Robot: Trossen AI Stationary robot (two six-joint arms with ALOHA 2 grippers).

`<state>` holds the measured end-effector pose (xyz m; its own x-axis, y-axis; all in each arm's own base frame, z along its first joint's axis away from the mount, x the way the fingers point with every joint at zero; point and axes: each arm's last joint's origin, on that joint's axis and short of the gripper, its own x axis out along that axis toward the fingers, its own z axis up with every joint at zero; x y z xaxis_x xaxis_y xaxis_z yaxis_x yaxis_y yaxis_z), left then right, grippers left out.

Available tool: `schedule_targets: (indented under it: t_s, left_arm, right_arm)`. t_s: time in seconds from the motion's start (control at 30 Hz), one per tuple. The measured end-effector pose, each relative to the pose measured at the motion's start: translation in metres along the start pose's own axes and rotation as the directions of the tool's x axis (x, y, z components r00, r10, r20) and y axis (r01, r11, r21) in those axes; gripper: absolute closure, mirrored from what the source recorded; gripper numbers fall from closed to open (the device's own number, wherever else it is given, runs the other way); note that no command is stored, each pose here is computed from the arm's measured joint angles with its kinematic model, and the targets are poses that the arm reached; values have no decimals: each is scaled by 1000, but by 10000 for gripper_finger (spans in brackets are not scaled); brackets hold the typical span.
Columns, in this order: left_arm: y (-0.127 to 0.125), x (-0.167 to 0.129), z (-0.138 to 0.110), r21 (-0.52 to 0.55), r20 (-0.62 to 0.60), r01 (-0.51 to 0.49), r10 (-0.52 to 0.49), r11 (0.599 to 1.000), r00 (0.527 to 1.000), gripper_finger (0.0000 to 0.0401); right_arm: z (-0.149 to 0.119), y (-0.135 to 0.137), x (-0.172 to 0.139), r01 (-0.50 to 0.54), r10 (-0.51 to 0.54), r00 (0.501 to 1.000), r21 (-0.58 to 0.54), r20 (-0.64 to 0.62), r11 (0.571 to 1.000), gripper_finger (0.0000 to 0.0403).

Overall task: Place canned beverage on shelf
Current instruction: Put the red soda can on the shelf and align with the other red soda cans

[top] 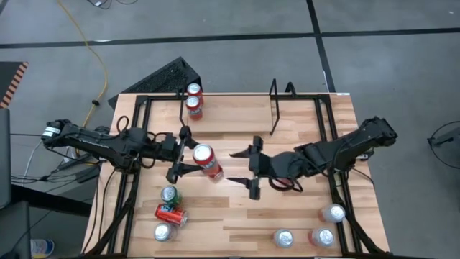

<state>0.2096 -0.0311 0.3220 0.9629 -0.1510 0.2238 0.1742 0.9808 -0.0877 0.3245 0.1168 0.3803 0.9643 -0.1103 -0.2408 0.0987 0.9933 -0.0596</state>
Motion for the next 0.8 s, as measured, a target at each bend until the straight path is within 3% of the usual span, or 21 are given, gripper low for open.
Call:
schedule_targets:
  t_s: [0.13, 0.27, 0.4, 0.53, 0.8]
  left_arm:
    - [-2, -1, 1, -21, 17, 14, -14, 1000, 1000, 116]
    - [-4, 0, -1, 12, 3, 24, -24, 1000, 1000, 115]
    - [-5, 0, 0, 27, 10, 24, -25, 999, 1000, 115]
    - [-5, 0, -1, 37, 11, 16, -16, 999, 1000, 115]
    - [-4, 0, 0, 45, 15, 1, -1, 999, 1000, 115]
  right_arm:
    - [-5, -4, 21, -4, 4, 998, -9, 58, 1000, 92]
    - [-16, -12, 41, 7, -7, 1000, 3, 22, 1000, 92]
    - [-22, -17, 55, -67, 66, 998, 50, 21, 997, 92]
    - [-19, -19, 57, -115, 111, 992, 70, 56, 991, 92]
    - [-19, -21, 59, -97, 94, 993, 40, 66, 994, 91]
